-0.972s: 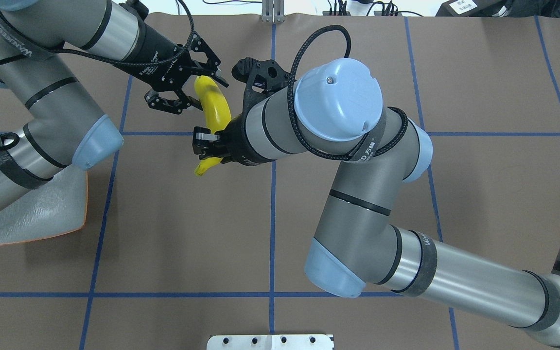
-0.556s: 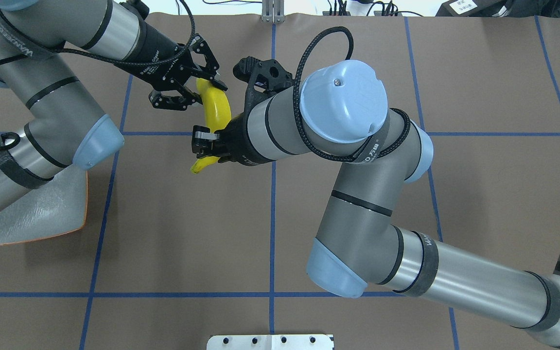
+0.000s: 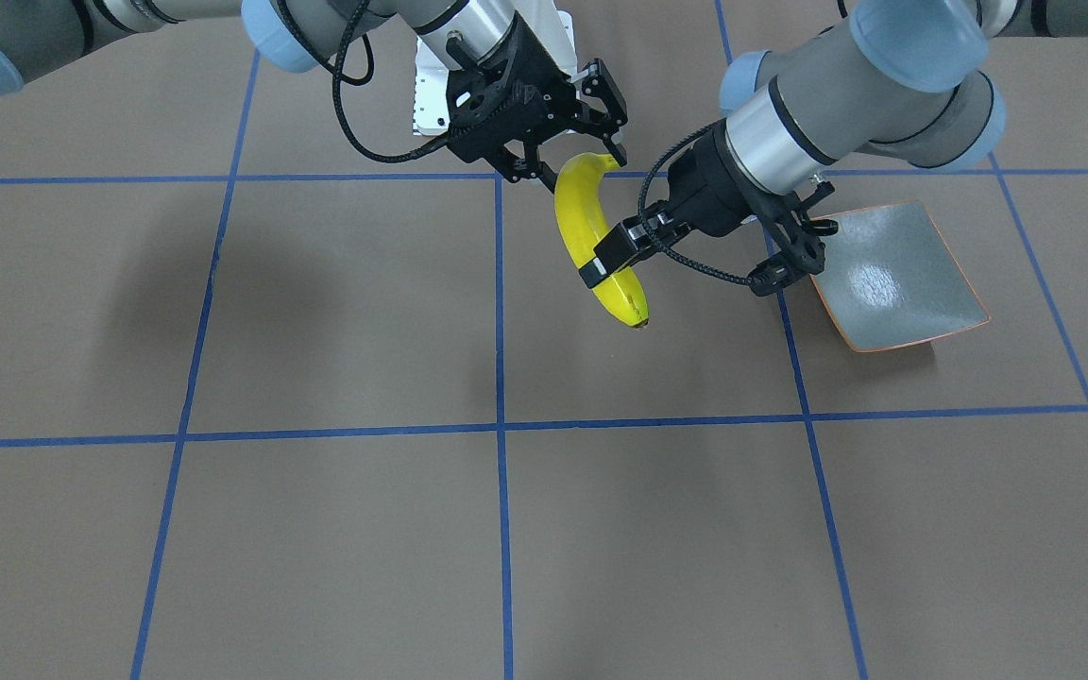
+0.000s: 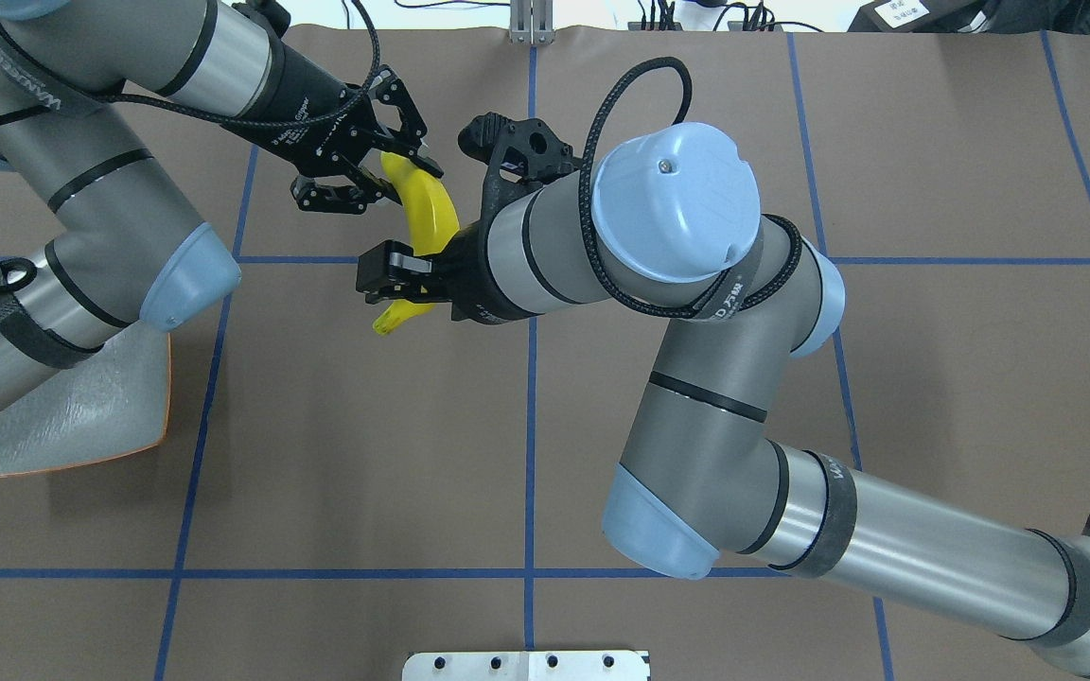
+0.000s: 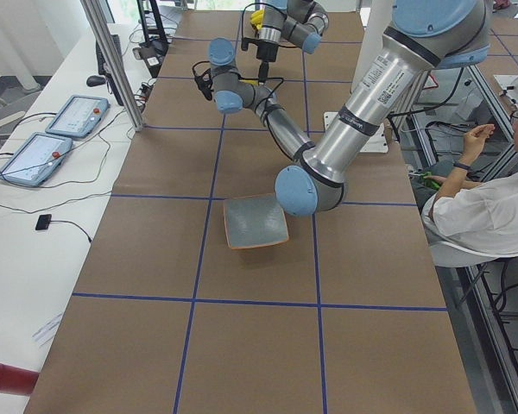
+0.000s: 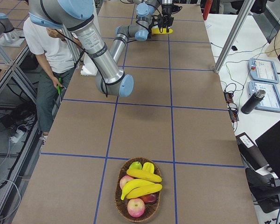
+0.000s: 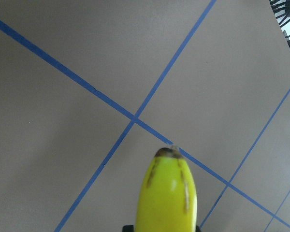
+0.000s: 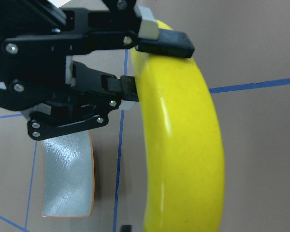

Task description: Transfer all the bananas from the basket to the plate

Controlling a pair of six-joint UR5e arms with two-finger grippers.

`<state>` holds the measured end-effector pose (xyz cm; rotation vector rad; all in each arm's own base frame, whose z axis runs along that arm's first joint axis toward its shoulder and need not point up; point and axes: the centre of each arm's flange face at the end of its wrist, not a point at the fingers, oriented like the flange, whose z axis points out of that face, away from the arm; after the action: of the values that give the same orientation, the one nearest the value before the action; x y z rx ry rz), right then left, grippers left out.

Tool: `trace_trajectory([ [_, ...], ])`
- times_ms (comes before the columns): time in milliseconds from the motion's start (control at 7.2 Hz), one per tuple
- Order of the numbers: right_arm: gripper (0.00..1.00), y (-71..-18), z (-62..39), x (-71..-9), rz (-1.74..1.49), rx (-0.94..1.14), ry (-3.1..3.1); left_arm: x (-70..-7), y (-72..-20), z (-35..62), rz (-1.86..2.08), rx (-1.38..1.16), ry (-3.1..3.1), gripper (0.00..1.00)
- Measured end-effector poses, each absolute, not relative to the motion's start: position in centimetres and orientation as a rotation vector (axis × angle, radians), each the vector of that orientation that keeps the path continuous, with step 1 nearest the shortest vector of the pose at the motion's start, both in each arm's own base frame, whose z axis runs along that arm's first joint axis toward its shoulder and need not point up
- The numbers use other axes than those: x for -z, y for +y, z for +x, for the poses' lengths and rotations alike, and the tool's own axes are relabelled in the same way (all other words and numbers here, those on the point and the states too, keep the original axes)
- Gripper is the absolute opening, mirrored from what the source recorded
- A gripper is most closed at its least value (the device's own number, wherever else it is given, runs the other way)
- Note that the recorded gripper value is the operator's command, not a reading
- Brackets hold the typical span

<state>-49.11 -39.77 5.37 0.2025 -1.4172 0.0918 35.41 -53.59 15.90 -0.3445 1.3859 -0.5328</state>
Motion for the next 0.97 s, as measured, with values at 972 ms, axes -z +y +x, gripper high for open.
trace_trajectory([
  [972,1.00,-44.3,-35.4,-21.9,0.183,-0.227,-1.281,-31.1,-49.0,25.0,-0.201,0.519,1.274,0.00],
])
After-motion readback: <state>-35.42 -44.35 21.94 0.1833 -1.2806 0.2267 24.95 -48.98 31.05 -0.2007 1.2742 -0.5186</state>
